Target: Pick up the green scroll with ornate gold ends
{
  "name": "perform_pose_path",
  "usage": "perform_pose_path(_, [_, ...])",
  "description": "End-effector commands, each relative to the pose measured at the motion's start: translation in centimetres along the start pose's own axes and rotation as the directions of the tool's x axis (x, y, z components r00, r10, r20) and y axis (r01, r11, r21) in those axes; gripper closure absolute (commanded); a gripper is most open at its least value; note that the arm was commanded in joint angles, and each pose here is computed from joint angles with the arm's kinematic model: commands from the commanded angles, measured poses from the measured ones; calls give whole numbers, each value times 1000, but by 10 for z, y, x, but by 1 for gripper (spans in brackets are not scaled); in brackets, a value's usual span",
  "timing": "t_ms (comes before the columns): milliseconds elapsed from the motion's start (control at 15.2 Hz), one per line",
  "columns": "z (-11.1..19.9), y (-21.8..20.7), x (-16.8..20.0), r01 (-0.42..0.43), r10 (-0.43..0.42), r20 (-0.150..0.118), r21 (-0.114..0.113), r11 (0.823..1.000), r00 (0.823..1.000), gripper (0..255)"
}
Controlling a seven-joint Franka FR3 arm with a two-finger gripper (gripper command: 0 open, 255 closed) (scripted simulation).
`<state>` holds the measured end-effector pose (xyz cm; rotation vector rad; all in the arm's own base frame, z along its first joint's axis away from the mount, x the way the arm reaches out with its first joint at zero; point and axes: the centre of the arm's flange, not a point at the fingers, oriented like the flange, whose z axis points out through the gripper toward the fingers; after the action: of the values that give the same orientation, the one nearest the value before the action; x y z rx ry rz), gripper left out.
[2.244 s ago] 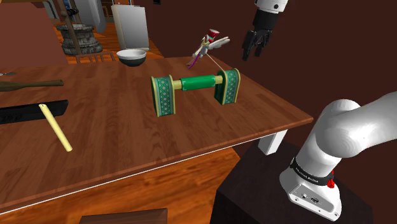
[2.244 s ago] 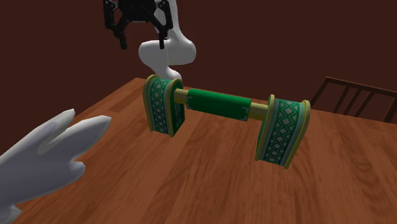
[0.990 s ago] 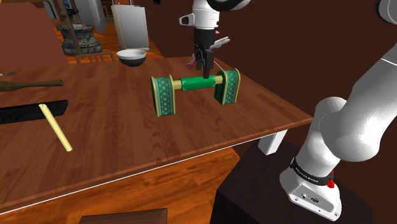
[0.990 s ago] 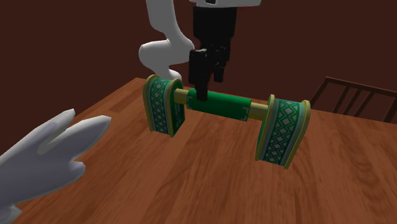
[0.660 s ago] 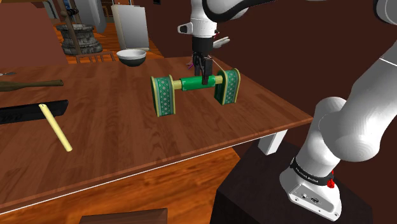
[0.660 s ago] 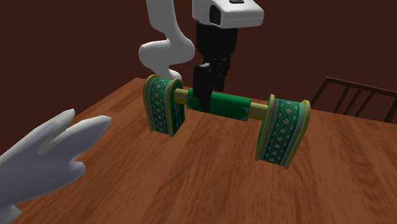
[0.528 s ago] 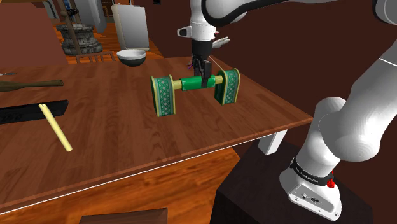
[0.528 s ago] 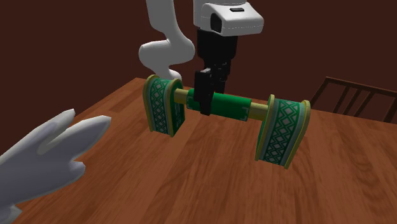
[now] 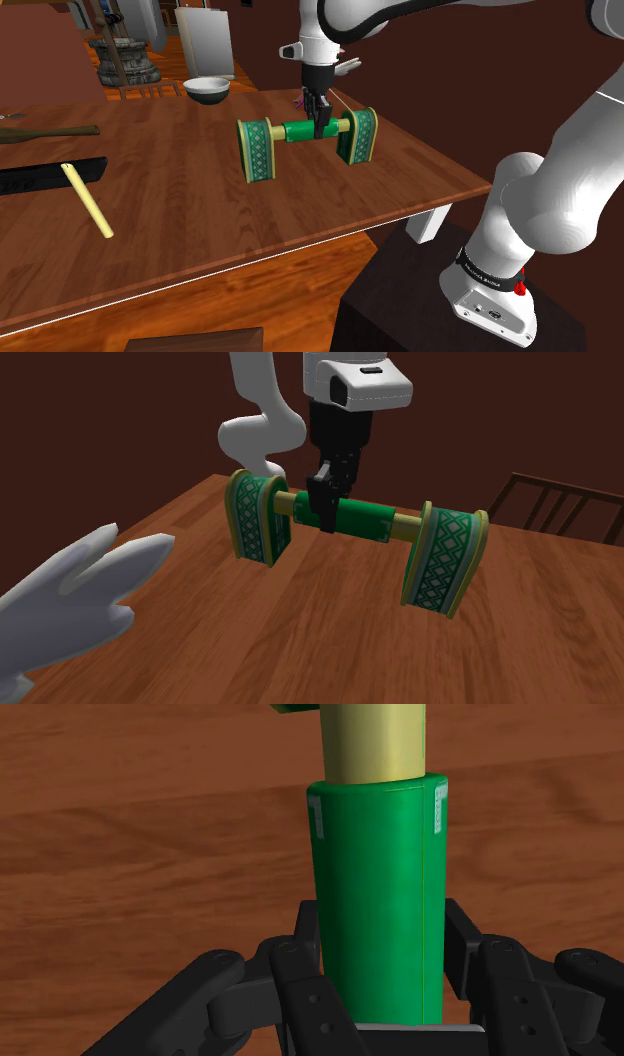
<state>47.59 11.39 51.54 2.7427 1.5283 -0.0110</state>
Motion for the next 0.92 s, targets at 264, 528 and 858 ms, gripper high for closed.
perform_pose_path(264, [-10, 0, -1, -1, 1, 1, 1, 1000, 1000, 255])
perform_pose_path(528, [-31, 0, -1, -1, 1, 1, 1, 1000, 1000, 255])
perform_pose_path(858, [-57, 0, -1, -1, 1, 1, 1, 1000, 1000, 255])
